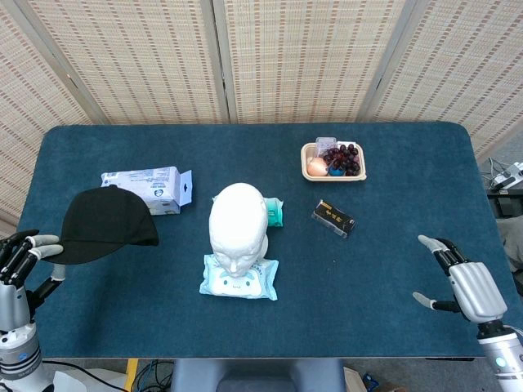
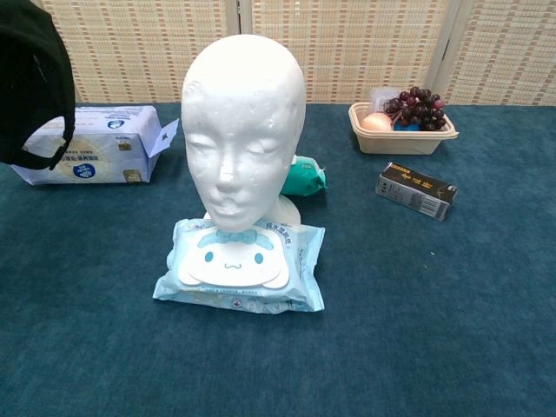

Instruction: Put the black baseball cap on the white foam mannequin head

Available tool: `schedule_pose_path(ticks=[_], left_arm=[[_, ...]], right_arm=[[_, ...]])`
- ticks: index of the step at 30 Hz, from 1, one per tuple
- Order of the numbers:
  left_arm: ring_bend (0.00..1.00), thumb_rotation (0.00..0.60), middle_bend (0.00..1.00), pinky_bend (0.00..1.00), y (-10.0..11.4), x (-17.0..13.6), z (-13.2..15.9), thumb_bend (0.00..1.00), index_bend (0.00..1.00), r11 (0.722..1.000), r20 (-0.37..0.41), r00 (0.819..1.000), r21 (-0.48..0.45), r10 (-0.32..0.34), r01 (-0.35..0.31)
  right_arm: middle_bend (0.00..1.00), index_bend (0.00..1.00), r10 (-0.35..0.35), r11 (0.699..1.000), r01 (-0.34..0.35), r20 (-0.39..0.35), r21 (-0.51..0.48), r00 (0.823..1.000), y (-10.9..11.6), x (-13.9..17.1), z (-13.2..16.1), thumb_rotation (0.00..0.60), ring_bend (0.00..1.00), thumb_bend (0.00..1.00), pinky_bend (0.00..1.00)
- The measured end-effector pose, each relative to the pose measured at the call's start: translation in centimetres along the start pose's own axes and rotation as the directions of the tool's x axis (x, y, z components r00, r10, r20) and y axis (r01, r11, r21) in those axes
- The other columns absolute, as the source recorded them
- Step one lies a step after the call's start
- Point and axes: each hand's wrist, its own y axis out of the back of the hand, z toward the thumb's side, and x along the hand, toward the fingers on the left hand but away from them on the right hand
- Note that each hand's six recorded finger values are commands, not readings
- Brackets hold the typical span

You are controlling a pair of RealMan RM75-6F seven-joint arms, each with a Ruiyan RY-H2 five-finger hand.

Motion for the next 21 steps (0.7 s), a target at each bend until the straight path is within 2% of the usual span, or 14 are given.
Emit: schedule_pose_path(ticks=[16, 21], left_arm=[[0.39, 0.600, 0.53, 0.49, -0.4, 2.0, 1.5, 0.45, 0.83, 1.000, 0.048, 0.998, -0.008, 0.030, -0.030], [0.39, 0.600, 0.54, 0.49, -0.3, 2.2, 1.7, 0.40, 0.84, 0.999, 0.052, 0.998, -0.009, 0.041, -0.040]], right_arm=[[0.20, 0.06, -0.003, 1.000, 0.003, 0.000, -0.006, 1.000, 0.1, 0.0, -0.1, 0.600, 0.14, 0.00, 0.48], [0.20, 0.06, -0.002, 1.000, 0.002, 0.000, -0.003, 1.000, 0.1, 0.0, 0.0, 0.600, 0.14, 0.00, 0.48]])
